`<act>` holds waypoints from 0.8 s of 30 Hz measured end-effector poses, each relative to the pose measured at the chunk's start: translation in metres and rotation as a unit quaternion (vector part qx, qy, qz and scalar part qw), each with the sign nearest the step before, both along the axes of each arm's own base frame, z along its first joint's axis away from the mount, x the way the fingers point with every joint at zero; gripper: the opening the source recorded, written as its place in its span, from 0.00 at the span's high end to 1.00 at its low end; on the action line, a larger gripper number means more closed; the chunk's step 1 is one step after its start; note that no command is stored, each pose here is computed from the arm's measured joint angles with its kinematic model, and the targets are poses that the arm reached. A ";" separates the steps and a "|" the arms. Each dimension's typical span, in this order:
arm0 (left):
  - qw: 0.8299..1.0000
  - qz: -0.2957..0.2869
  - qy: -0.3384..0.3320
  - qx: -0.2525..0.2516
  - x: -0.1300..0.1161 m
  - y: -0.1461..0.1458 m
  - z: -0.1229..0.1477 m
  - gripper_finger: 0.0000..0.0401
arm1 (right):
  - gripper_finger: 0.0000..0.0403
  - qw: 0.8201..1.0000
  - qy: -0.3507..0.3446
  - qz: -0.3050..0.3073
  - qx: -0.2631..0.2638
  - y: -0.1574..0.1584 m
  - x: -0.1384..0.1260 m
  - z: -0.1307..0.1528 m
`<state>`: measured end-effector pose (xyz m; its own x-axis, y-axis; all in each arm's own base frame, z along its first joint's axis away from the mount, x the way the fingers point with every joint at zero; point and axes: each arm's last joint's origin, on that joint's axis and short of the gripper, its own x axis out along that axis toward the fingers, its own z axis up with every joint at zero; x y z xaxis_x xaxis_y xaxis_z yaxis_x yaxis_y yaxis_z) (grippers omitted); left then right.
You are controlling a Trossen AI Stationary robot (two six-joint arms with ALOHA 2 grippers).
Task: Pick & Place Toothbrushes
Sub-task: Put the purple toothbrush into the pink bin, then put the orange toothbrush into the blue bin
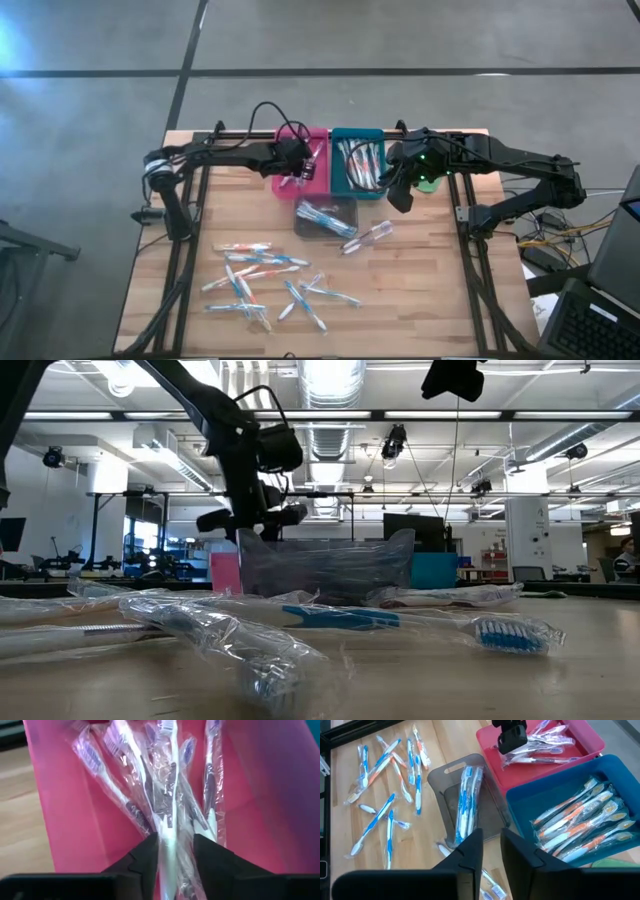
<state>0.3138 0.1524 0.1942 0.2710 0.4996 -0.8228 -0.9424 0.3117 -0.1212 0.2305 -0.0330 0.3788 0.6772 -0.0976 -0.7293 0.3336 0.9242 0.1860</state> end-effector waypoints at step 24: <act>0.984 -0.145 -0.067 0.083 -0.025 -0.027 0.084 0.54 | 0.84 1.000 -0.010 0.000 -0.001 0.000 0.002 0.001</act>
<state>0.2886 0.1250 0.2783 0.5231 0.5090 -0.6836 -0.7894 0.5918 -0.1634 0.2321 -0.0333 0.3801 0.6923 -0.0995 -0.7147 0.3297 0.9246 0.1907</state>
